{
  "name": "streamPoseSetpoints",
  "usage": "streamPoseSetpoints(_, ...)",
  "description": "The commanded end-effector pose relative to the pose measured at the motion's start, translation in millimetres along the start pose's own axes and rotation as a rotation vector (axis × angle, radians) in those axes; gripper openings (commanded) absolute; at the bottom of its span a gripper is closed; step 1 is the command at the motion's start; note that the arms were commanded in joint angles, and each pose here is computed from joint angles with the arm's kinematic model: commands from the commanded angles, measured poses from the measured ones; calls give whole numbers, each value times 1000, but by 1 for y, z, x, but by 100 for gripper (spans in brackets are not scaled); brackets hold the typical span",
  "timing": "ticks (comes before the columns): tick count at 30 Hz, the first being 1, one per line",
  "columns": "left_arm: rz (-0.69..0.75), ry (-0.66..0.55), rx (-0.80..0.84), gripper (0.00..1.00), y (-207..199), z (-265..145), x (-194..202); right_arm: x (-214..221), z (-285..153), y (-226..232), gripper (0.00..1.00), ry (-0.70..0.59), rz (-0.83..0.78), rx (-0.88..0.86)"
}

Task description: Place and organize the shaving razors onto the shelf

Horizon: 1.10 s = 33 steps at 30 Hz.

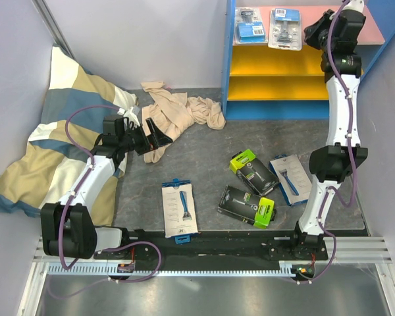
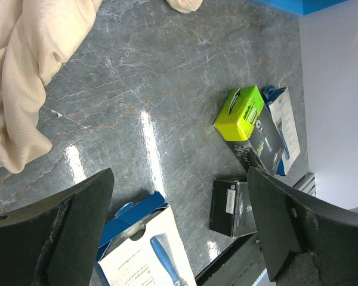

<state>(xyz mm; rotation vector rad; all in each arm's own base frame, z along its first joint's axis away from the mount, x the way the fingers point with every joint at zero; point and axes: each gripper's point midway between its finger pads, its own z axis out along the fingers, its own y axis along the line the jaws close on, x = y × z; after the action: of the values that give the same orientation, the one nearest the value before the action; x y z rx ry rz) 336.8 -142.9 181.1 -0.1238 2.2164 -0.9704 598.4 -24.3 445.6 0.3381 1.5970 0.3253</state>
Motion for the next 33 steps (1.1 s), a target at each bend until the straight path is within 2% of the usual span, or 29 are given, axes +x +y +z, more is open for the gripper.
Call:
streamPoseSetpoints(1, 66, -39, 26, 100, -11, -9, -11, 9, 9, 9, 10, 9, 4, -43)
streamPoseSetpoints(27, 52, -61, 10, 100, -13, -14, -15, 27, 37, 14, 11, 0, 11, -100)
streamPoseSetpoints(33, 53, -65, 4, 100, -13, -15, -17, 43, 47, 15, 11, 32, 22, -132)
